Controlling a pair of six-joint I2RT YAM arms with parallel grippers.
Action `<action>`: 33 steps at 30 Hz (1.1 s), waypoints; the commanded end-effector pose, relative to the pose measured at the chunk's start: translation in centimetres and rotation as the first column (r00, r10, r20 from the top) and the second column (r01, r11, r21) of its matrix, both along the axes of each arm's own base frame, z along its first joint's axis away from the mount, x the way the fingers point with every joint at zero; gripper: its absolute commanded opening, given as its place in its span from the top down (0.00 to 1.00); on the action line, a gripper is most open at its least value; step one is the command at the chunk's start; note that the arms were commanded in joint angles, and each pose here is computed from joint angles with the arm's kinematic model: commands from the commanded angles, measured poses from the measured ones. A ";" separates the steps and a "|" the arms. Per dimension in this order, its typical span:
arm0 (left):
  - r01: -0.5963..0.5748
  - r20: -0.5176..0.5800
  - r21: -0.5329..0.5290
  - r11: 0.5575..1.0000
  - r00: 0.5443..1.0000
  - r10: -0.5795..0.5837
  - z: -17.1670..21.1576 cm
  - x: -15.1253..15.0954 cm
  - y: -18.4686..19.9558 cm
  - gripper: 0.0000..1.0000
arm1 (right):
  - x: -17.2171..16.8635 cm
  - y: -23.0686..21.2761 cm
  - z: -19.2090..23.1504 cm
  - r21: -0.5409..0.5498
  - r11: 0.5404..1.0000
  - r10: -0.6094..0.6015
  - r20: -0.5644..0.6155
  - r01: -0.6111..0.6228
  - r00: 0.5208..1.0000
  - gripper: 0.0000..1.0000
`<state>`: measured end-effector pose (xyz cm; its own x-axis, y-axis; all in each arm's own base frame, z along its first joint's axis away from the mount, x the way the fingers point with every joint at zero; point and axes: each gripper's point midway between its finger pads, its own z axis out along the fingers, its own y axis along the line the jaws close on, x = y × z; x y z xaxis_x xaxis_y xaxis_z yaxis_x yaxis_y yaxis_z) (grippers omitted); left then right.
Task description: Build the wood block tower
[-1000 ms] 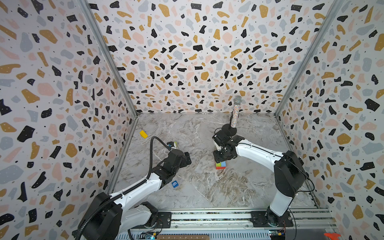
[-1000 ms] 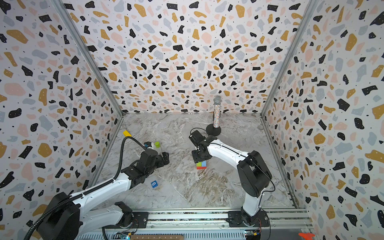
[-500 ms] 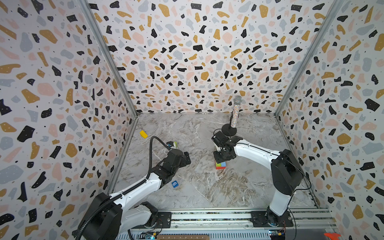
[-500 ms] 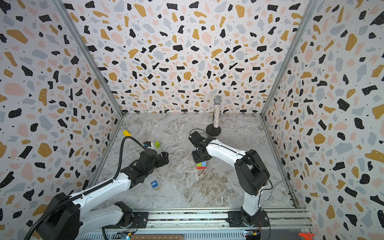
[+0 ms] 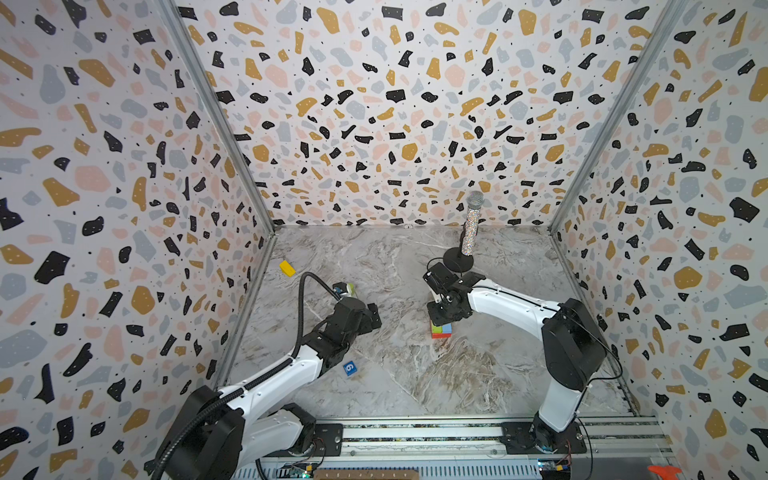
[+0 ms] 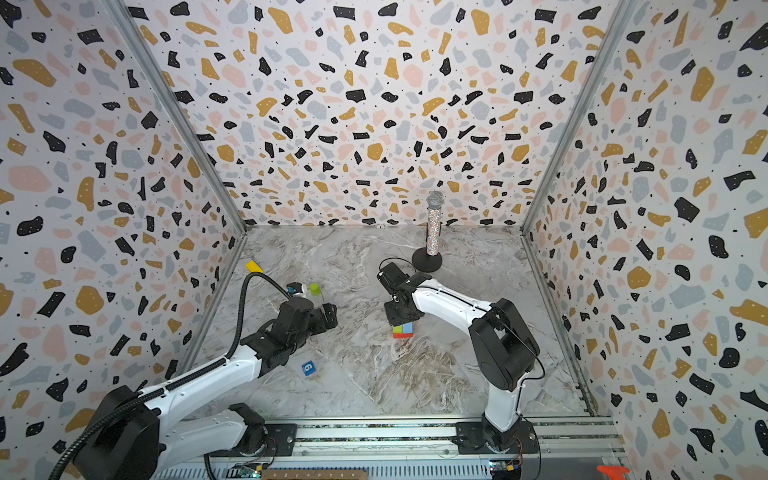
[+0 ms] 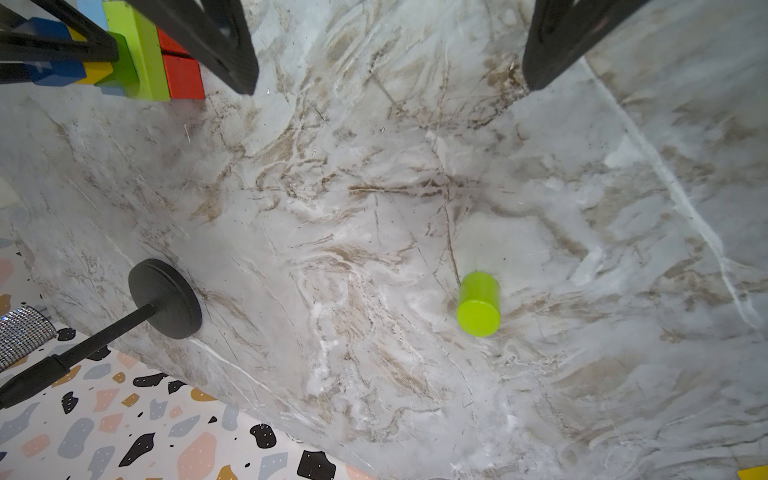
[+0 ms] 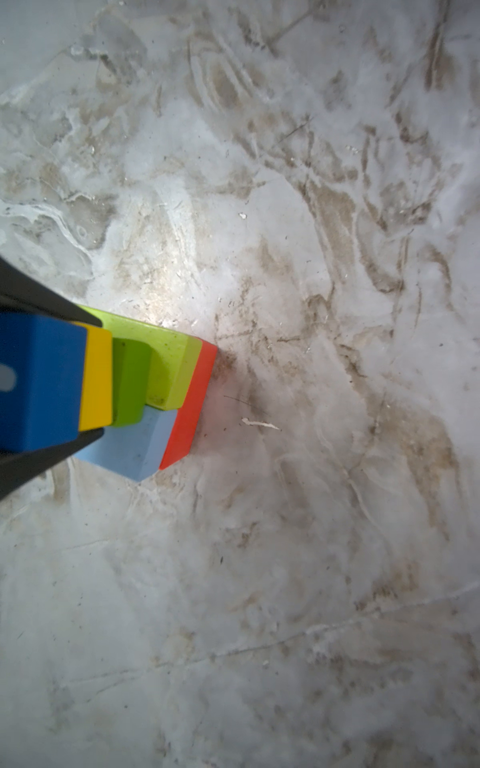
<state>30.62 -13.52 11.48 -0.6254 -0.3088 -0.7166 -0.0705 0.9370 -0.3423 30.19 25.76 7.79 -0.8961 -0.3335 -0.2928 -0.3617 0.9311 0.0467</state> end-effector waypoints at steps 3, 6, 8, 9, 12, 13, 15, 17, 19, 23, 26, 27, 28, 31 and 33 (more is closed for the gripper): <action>0.003 0.015 -0.002 1.000 1.000 -0.003 0.2 0.1 0.2 0.00 | -0.5 -0.8 0.3 -0.031 1.000 0.002 0.008 -0.002 1.000 0.63; 0.004 0.015 -0.004 1.000 1.000 -0.004 0.2 0.1 0.1 0.00 | -0.6 -0.7 0.4 -0.024 1.000 0.003 0.005 -0.003 1.000 0.62; 0.004 0.015 -0.006 1.000 1.000 -0.004 0.3 0.1 0.1 0.00 | -0.6 -0.6 0.5 -0.020 1.000 0.005 0.005 -0.005 1.000 0.57; 0.005 0.016 -0.007 1.000 1.000 -0.004 0.3 0.1 0.1 0.00 | -0.6 -0.6 0.6 -0.018 1.000 0.005 0.007 -0.005 1.000 0.54; 0.006 0.013 -0.006 1.000 1.000 -0.006 0.3 0.0 0.1 0.00 | -0.6 -0.6 0.7 -0.014 1.000 0.005 0.010 -0.005 1.000 0.49; 0.006 0.013 -0.007 1.000 1.000 -0.006 0.3 0.0 0.1 0.00 | -0.6 -0.6 0.8 -0.013 1.000 0.005 0.011 -0.004 1.000 0.48; 0.005 0.015 -0.008 1.000 1.000 -0.005 0.4 0.0 0.1 0.00 | -0.5 -0.5 1.0 -0.006 1.000 0.006 0.014 -0.006 1.000 0.46; 0.005 0.015 -0.009 1.000 1.000 -0.004 0.4 0.0 0.1 0.00 | -0.5 -0.3 1.3 0.004 1.000 0.007 0.018 -0.007 1.000 0.45; 0.007 0.019 -0.009 1.000 1.000 -0.007 0.7 0.1 0.1 0.00 | -0.5 -0.2 1.7 0.013 1.000 0.012 0.024 -0.012 1.000 0.44; 0.018 0.031 0.006 1.000 0.999 -0.019 1.4 0.1 0.1 0.00 | -0.3 -0.2 2.8 0.025 1.000 0.016 0.050 -0.017 0.999 0.42; 0.008 0.063 0.022 1.000 0.998 -0.009 2.7 0.1 0.6 0.00 | -0.1 -0.4 4.1 0.033 0.999 0.012 0.088 -0.015 0.996 0.40; -0.002 0.075 0.025 1.000 0.997 0.000 3.2 0.1 0.8 0.00 | 0.0 -0.5 4.7 0.038 0.999 0.012 0.101 -0.016 0.995 0.39; -0.010 0.086 0.030 0.999 0.996 0.007 3.6 0.1 1.1 0.00 | 0.0 -0.6 5.2 0.038 0.999 0.013 0.115 -0.018 0.993 0.39; -0.021 0.097 0.034 0.999 0.995 0.017 4.4 0.1 1.4 0.00 | 0.2 -0.8 7.2 0.047 0.998 0.022 0.156 -0.030 0.987 0.38; -0.011 0.087 0.030 0.999 0.996 0.009 4.5 0.0 1.3 0.00 | 0.0 -0.9 8.4 0.052 0.997 0.047 0.178 -0.057 0.983 0.38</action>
<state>30.21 -12.62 14.57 -0.5772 -0.3016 -0.7589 -0.0514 0.9409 -0.3349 30.38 25.21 12.91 -0.8485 -0.3331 -0.4113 -0.3854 0.9214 0.0490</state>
